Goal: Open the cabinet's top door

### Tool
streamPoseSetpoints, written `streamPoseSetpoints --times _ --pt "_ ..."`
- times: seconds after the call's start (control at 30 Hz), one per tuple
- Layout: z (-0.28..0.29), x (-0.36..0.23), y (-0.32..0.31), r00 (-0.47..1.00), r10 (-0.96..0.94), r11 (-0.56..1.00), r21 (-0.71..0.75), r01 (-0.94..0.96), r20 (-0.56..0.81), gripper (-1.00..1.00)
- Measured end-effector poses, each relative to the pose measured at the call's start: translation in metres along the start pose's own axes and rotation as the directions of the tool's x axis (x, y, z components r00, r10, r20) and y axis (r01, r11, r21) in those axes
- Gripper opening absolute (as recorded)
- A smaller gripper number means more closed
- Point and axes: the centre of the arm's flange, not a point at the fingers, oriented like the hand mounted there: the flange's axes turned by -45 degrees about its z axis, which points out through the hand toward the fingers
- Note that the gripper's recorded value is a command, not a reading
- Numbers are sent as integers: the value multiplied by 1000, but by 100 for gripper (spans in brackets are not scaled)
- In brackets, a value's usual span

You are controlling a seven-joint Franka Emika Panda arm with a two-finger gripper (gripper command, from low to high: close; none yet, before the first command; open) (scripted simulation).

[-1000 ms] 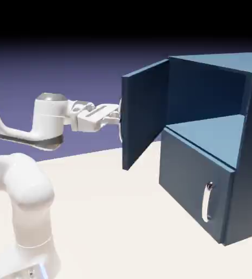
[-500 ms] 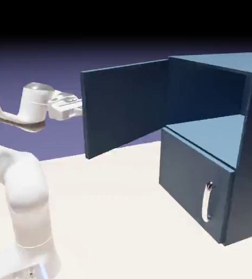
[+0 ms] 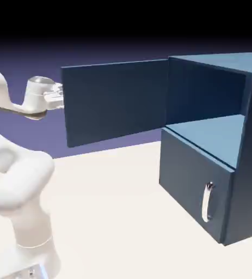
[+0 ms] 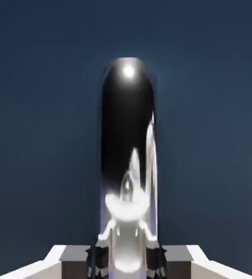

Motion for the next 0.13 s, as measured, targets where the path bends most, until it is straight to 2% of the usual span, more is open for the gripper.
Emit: streamPoseSetpoints --times 0.13 --pt "-26 0 -11 1000 0 998 -67 0 0 -100"
